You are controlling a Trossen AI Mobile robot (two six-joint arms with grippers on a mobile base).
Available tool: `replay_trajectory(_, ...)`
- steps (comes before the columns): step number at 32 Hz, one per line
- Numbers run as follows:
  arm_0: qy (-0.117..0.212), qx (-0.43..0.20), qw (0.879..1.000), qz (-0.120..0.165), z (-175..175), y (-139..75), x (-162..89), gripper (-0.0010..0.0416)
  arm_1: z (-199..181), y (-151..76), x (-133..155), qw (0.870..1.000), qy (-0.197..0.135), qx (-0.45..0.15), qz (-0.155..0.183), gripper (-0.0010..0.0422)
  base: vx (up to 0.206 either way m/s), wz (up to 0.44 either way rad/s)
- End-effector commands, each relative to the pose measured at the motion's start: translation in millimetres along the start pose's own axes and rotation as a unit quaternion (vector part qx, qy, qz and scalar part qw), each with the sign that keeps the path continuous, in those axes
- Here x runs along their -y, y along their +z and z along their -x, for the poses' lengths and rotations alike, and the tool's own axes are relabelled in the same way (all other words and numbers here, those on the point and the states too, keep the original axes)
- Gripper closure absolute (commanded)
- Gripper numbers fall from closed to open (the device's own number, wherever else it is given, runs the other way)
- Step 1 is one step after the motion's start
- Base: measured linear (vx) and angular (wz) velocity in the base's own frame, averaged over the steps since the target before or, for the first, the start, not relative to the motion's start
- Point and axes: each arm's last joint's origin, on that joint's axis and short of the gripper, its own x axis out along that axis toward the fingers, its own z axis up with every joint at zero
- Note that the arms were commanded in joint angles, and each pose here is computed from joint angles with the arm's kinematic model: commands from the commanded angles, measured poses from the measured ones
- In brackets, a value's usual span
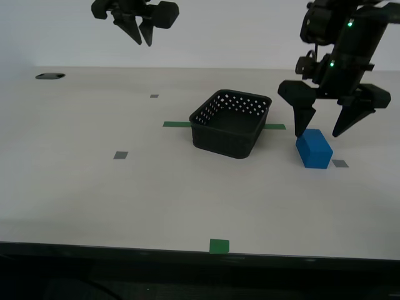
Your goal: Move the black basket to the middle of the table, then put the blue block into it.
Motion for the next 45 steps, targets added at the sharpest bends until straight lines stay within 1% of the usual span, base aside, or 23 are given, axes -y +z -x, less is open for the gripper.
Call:
replay_trajectory(1,-0.003,-0.025,1.000,-0.003,-15,0,1,0.0024,0,1,0,1.000,0.000,0.003,0.000,0.0307,0.000,0.000)
replay_trajectory(6,-0.006,-0.036,0.999,-0.003,-24,0,2,0.0052,0,1,0,1.000,0.000,0.006,0.000,0.0307,0.000,0.000)
replay_trajectory(9,-0.005,-0.046,0.999,-0.005,-34,1,3,0.0061,0,1,0,1.000,0.001,0.007,0.000,0.0307,0.000,0.000)
replay_trajectory(11,-0.005,-0.045,0.999,-0.006,-35,2,2,0.0079,0,1,0,1.000,0.000,0.007,0.000,0.0307,0.000,0.000)
replay_trajectory(12,-0.005,-0.044,0.999,-0.009,-35,2,3,0.0101,0,2,0,1.000,0.000,0.007,0.000,0.0307,0.000,0.000)
replay_trajectory(13,-0.005,-0.041,0.999,-0.015,-35,2,2,0.0147,0,2,0,1.000,0.001,0.008,0.000,0.0307,0.000,0.000)
replay_trajectory(16,-0.005,-0.040,0.999,-0.017,-35,3,2,0.0191,0,2,0,1.000,0.001,0.008,0.000,0.0307,0.000,0.000)
replay_trajectory(17,-0.005,-0.039,0.999,-0.017,-35,3,2,0.0238,0,2,0,1.000,0.001,0.009,0.000,0.0307,0.000,0.000)
replay_trajectory(18,-0.005,-0.038,0.999,-0.017,-35,3,2,0.0272,0,2,0,1.000,0.000,0.010,0.000,0.0307,0.000,0.000)
replay_trajectory(19,-0.004,-0.035,0.999,-0.017,-36,4,2,0.0332,0,2,0,1.000,0.000,0.010,0.000,0.0307,0.000,0.000)
replay_trajectory(20,-0.004,-0.033,0.999,-0.017,-36,4,2,0.0380,0,2,0,1.000,0.001,0.011,0.000,0.0307,0.000,0.000)
replay_trajectory(22,-0.004,-0.033,0.999,-0.016,-35,4,2,0.0410,0,2,0,1.000,0.001,0.012,0.001,0.0307,0.000,0.000)
replay_trajectory(24,-0.004,-0.033,0.999,-0.016,-35,4,2,0.0404,0,2,0,1.000,0.001,0.012,0.001,0.0307,0.000,0.000)
replay_trajectory(26,-0.002,-0.021,1.000,-0.015,-29,5,1,0.0406,0,3,0,1.000,0.001,0.013,0.001,0.0307,0.000,0.000)
replay_trajectory(27,0.001,-0.002,1.000,-0.013,-18,6,0,0.0406,0,3,0,1.000,0.001,0.014,0.001,0.0307,0.000,0.000)
replay_trajectory(31,0.007,0.029,0.999,-0.014,-1,12,-3,0.0406,1,3,0,1.000,0.001,0.017,0.001,0.0307,0.000,0.000)
replay_trajectory(34,0.014,0.067,0.998,-0.011,21,21,-7,0.0406,1,4,0,1.000,0.001,0.021,0.002,0.0307,0.000,0.000)
replay_trajectory(36,0.016,0.076,0.997,-0.009,26,24,-8,0.0406,1,4,0,1.000,0.001,0.021,0.001,0.0307,0.000,0.000)
replay_trajectory(37,0.019,0.090,0.996,-0.007,36,30,-11,0.0406,1,4,0,1.000,0.001,0.022,0.002,0.0307,0.000,0.000)
replay_trajectory(40,0.027,0.113,0.993,0.005,51,41,-19,0.0406,1,5,0,1.000,0.001,0.023,0.002,0.0307,0.000,0.000)
replay_trajectory(42,0.029,0.121,0.992,0.009,55,44,-22,0.0406,1,5,0,1.000,0.001,0.023,0.002,0.0307,0.000,0.000)
replay_trajectory(45,0.037,0.148,0.988,0.024,69,52,-34,0.0406,1,5,0,1.000,0.001,0.025,0.002,0.0307,0.000,0.000)
